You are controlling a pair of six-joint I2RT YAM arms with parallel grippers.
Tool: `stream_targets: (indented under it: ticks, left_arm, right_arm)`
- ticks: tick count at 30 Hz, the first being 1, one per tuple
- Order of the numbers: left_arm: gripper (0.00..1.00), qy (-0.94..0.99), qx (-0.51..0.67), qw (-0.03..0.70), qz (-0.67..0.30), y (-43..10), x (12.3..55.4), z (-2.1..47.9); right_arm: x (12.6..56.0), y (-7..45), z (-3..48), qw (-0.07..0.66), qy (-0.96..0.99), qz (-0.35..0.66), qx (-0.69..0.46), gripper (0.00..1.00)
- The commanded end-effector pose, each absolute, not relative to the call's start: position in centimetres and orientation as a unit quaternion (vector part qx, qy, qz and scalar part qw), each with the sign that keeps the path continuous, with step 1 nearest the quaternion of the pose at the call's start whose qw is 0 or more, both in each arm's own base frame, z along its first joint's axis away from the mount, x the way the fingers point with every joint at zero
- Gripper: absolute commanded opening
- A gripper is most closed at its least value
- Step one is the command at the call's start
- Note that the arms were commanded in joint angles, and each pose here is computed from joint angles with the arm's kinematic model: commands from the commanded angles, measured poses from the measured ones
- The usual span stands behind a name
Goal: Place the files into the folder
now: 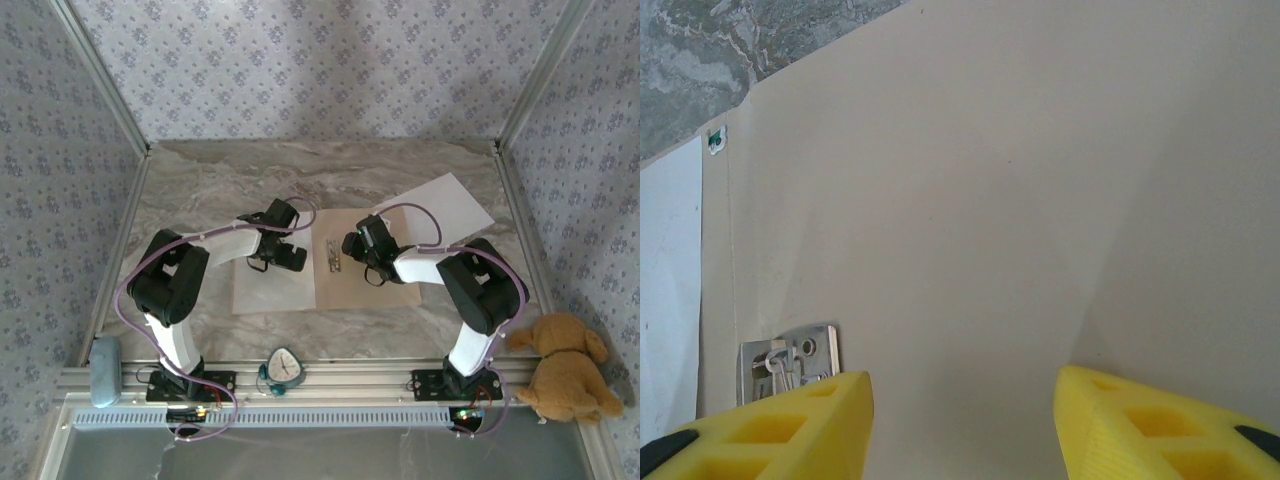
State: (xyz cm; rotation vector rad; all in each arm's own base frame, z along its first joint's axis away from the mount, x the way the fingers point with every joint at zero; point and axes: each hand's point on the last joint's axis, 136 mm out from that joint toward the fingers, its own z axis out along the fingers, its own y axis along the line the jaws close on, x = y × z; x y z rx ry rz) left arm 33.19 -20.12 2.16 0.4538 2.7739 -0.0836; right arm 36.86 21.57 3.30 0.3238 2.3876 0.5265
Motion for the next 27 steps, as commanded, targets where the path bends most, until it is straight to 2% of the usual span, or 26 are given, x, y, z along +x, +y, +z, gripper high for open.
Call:
stream_targets:
  ticks: [1,27]
  left_arm:
    - [1.0,0.975,0.18,0.125,-0.024,-19.2,31.2,1.7]
    - [1.0,0.963,0.242,0.115,-0.041,-20.4,30.3,1.8]
  right_arm:
    - [34.5,19.8,-0.6,0.276,0.941,0.145,0.128,0.53]
    - [34.5,19.9,-0.6,0.276,0.942,0.144,0.126,0.54]
